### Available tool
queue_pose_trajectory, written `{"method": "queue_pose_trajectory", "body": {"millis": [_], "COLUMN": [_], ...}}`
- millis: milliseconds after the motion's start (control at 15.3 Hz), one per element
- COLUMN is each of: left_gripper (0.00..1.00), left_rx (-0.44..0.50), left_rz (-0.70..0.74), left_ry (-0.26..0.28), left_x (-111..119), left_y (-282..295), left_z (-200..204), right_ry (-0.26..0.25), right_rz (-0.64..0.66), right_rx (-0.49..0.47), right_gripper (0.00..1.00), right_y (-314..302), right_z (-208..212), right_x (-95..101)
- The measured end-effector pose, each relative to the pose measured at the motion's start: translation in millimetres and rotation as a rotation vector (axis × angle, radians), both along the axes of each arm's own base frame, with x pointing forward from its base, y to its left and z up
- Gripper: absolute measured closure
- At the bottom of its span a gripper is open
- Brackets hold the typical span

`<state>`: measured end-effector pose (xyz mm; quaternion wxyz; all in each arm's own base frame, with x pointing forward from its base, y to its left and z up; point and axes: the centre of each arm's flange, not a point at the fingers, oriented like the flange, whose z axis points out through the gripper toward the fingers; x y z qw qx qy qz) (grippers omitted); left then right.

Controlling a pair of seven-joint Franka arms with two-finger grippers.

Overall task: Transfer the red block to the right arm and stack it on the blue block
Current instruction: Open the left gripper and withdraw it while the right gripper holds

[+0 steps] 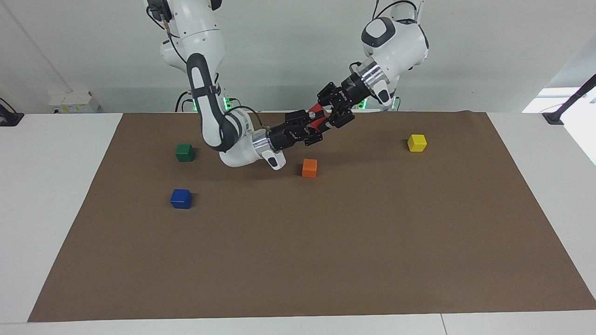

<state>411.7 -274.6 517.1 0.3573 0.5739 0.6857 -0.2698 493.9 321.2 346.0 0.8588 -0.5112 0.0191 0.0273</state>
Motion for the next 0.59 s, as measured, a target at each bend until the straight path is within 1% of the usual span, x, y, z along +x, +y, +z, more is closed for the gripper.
{"method": "queue_pose_trajectory", "body": {"millis": [65, 196, 393, 589], "left_gripper": [0.01, 0.00, 0.00, 0.00], "left_rx": [-0.003, 0.011, 0.071, 0.170], "left_rz": [-0.009, -0.046, -0.100, -0.200], "left_ry": [0.004, 0.006, -0.004, -0.069], "left_x": [1, 7, 23, 38], "left_y": [2, 17, 65, 128], "left_z": [3, 13, 31, 42], "right_ry": [0.000, 0.000, -0.008, -0.043], "right_rz": [-0.002, -0.005, -0.006, 0.008], "right_rx": [0.000, -0.001, -0.027, -0.168], "right_gripper": [0.41, 0.41, 0.41, 0.41], "right_y": [-1, -2, -12, -48], "right_z": [0, 0, -2, -11], "right_x": [0.6, 1.7, 6.1, 21.2]}}
